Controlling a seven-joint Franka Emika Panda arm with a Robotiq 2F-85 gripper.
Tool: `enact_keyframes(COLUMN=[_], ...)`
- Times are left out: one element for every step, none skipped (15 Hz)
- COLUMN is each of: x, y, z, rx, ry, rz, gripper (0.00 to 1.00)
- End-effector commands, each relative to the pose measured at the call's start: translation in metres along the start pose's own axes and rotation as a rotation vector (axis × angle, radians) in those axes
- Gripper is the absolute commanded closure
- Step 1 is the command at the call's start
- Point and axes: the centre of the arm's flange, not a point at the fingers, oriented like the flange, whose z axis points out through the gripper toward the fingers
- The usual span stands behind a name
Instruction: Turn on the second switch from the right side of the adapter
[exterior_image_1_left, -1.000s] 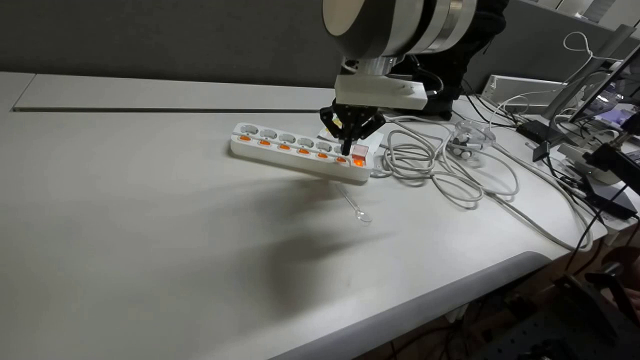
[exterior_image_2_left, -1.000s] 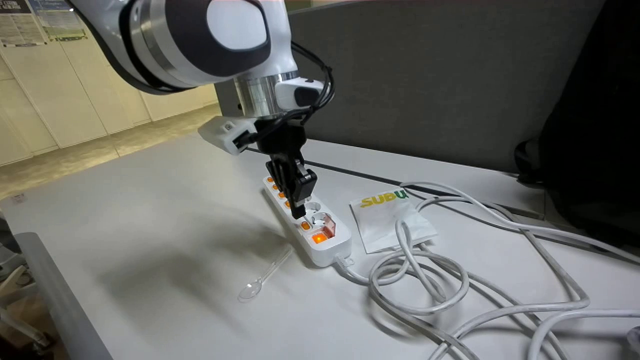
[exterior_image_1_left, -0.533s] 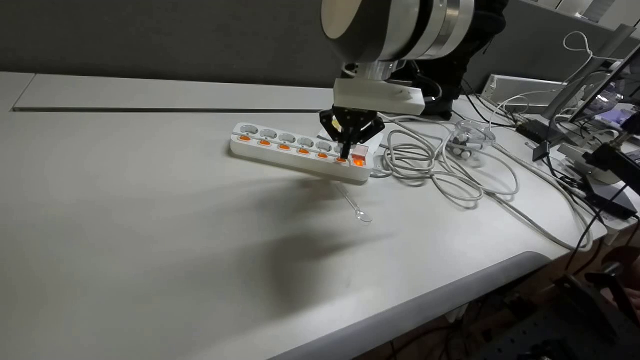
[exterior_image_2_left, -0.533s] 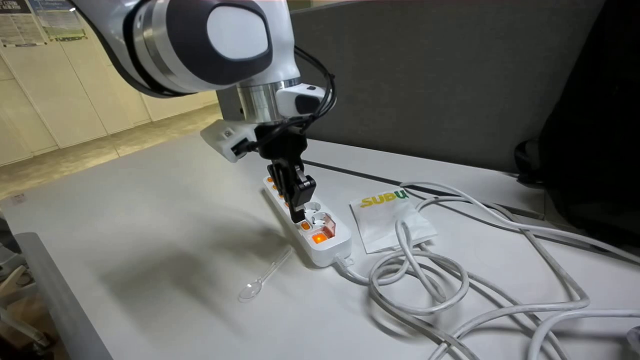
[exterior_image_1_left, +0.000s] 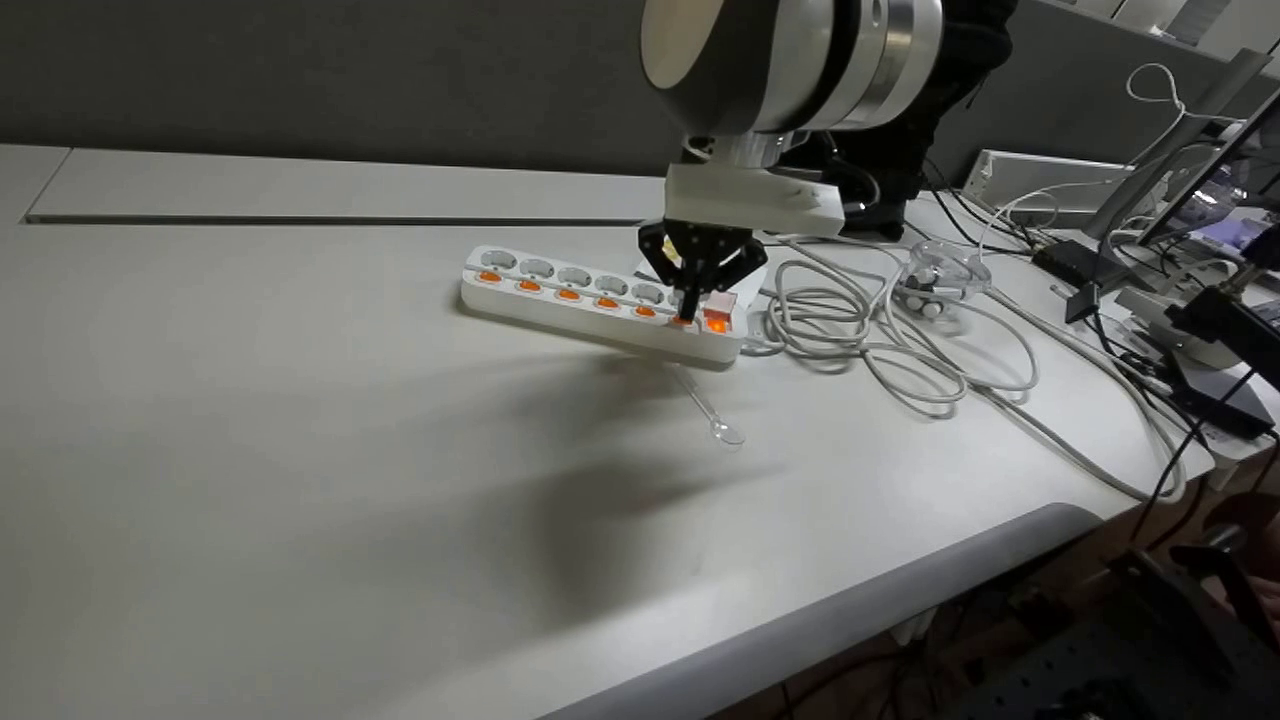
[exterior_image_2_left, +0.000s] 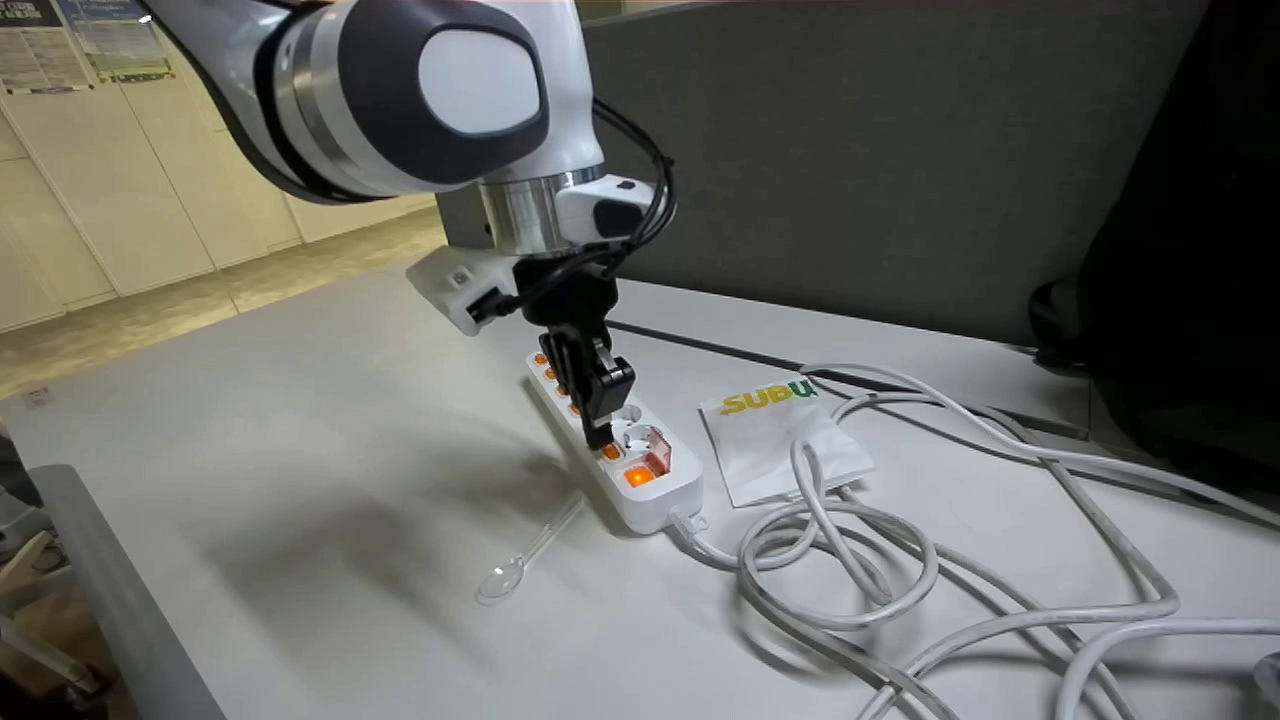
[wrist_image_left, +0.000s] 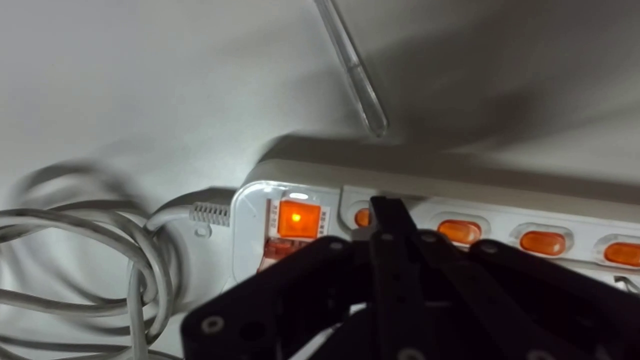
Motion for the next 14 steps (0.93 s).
enact_keyframes(x=[0.009, 0.0098, 0.0105, 0.0113, 0.0124, 0.0136, 0.0148, 0.016, 0.0166, 0.0168, 0.0171, 0.0171, 0.0169, 0.0165], y=[-0.0002, 0.0001, 0.0001, 0.0002, 0.0003, 0.0002, 0.0001, 0.0001, 0.0001, -0.0003, -0.0007, -0.001, -0.0014, -0.0017], z=[0.001, 0.0011, 0.001, 0.0008, 0.0008, 0.0009, 0.0011, 0.002, 0.0027, 0.004, 0.0055, 0.0074, 0.0091, 0.0106], rx=[0.008, 0.009, 0.01, 0.011, 0.013, 0.014, 0.015, 0.016, 0.016, 0.016, 0.017, 0.017, 0.017, 0.018], ry=[0.01, 0.009, 0.009, 0.01, 0.009, 0.009, 0.008, 0.006, 0.004, 0.002, 0.0, -0.004, -0.007, -0.01], rz=[0.031, 0.032, 0.034, 0.036, 0.038, 0.04, 0.041, 0.043, 0.044, 0.045, 0.045, 0.045, 0.047, 0.049], gripper=[1.0, 1.0, 1.0, 1.0, 1.0, 1.0, 1.0, 1.0, 1.0, 1.0, 1.0, 1.0, 1.0, 1.0])
